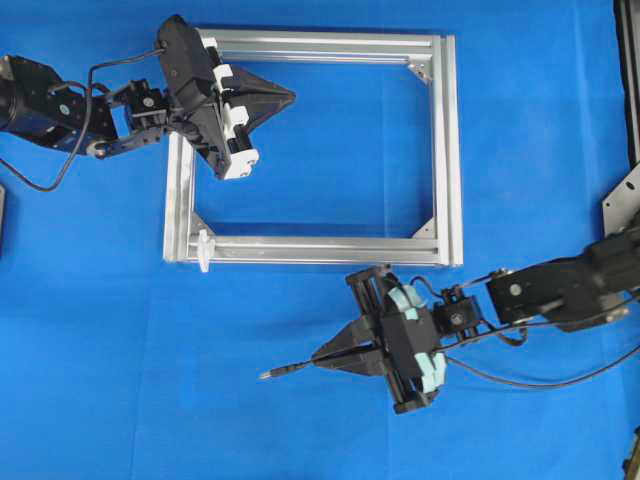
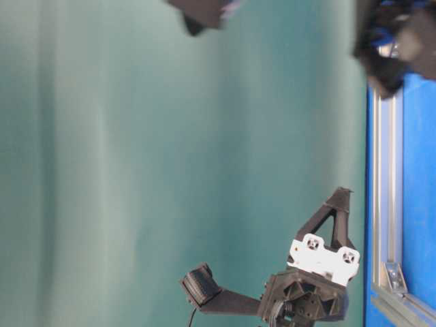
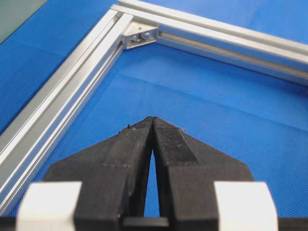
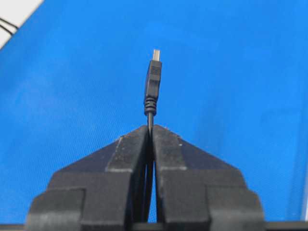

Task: Insert the wire through the string loop located on the left side.

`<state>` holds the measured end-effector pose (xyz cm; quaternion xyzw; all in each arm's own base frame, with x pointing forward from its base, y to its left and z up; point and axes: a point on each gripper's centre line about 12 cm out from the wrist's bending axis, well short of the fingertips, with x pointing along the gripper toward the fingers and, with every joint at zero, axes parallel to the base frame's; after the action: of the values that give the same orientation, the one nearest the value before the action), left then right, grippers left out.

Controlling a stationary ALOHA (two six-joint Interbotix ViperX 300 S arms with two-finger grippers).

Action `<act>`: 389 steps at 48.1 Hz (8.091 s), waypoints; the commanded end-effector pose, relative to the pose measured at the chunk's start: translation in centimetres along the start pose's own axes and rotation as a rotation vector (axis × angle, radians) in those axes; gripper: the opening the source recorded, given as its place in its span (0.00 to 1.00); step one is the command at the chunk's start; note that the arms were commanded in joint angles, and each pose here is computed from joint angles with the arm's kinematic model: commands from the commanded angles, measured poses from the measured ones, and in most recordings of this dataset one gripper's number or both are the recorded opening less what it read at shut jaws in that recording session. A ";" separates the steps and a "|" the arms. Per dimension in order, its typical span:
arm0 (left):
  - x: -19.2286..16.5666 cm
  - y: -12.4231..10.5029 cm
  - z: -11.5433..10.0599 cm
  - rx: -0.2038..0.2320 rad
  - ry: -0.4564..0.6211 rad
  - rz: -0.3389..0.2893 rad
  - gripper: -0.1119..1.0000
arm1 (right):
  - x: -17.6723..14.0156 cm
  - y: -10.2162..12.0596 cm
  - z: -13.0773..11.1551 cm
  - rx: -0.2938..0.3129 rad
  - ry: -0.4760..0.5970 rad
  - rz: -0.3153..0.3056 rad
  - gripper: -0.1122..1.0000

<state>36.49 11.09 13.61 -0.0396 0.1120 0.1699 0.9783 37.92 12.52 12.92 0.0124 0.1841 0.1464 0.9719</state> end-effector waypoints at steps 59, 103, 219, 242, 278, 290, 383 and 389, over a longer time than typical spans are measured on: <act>-0.3 -0.2 2.2 0.001 -0.064 -0.007 0.10 | -0.8 0.2 2.1 -0.010 -0.041 0.004 0.10; -0.4 -0.2 2.1 0.001 -0.060 -0.007 0.10 | -1.3 -4.9 1.9 0.031 -0.038 -0.117 0.10; -0.3 -0.2 2.1 0.001 -0.061 -0.007 0.10 | 1.8 -10.7 2.2 0.065 -0.103 -0.233 0.10; -0.4 -0.1 2.1 0.000 -0.060 -0.005 0.10 | 1.8 -10.7 2.3 0.065 -0.103 -0.233 0.10; -0.3 -0.2 2.2 0.002 -0.063 -0.007 0.10 | 2.7 -11.1 2.4 0.066 -0.108 -0.237 0.10; -0.4 -0.1 2.0 0.002 -0.058 -0.005 0.10 | 4.6 -12.5 2.7 0.071 -0.103 -0.256 0.10; -14.4 0.5 -1.1 -0.013 0.013 -0.020 0.10 | 7.8 -13.5 3.8 0.054 -0.121 -0.257 0.10; -14.7 -1.2 -1.1 0.004 0.011 -0.094 0.10 | 7.8 -13.5 3.9 0.055 -0.123 -0.258 0.10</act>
<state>22.76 6.05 15.39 -0.0471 0.1267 0.1460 0.9800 49.68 2.15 11.10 0.0238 0.1479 0.0155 0.9886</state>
